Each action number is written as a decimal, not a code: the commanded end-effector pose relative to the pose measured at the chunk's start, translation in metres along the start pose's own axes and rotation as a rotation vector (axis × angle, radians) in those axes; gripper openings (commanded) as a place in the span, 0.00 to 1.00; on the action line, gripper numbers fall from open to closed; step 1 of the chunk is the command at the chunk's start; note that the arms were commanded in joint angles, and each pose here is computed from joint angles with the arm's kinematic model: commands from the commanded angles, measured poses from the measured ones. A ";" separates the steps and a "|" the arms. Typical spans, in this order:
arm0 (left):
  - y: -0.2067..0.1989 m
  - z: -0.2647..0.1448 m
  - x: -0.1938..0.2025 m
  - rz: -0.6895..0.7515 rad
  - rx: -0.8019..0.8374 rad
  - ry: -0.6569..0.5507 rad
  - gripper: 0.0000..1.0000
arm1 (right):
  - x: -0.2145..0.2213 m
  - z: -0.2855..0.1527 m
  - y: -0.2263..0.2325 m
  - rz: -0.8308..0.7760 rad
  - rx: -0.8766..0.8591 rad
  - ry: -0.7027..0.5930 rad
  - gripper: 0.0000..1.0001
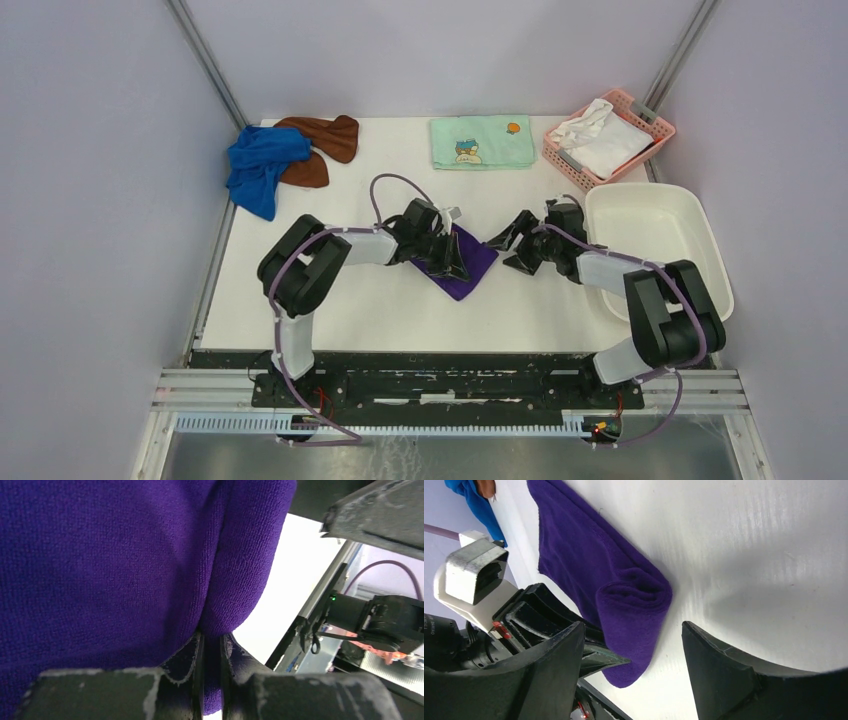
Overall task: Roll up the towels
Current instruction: Roll the towel at the center of the board.
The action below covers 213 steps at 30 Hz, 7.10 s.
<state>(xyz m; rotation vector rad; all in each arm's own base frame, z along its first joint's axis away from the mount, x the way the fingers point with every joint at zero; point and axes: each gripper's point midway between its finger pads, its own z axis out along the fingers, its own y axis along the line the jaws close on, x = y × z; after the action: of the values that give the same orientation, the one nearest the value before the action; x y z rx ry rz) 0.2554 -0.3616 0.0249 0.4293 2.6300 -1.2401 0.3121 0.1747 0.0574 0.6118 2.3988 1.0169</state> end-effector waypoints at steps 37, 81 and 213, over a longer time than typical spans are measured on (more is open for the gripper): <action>0.006 -0.051 -0.009 0.053 -0.365 -0.180 0.63 | 0.034 0.019 -0.039 -0.053 0.375 0.115 0.14; -0.030 0.000 0.006 0.806 -0.753 -0.237 0.09 | 0.018 0.021 0.018 -0.073 0.221 0.127 0.35; -0.014 -0.017 -0.029 -0.123 0.167 -0.065 0.18 | -0.005 0.030 0.038 -0.056 -0.141 -0.042 0.78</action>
<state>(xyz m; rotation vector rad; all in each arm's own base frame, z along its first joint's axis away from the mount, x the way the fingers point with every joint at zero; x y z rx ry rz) 0.2928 -0.3514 0.0447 0.3784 2.5160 -1.1869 0.3251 0.1988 0.0535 0.5403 2.3752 1.0124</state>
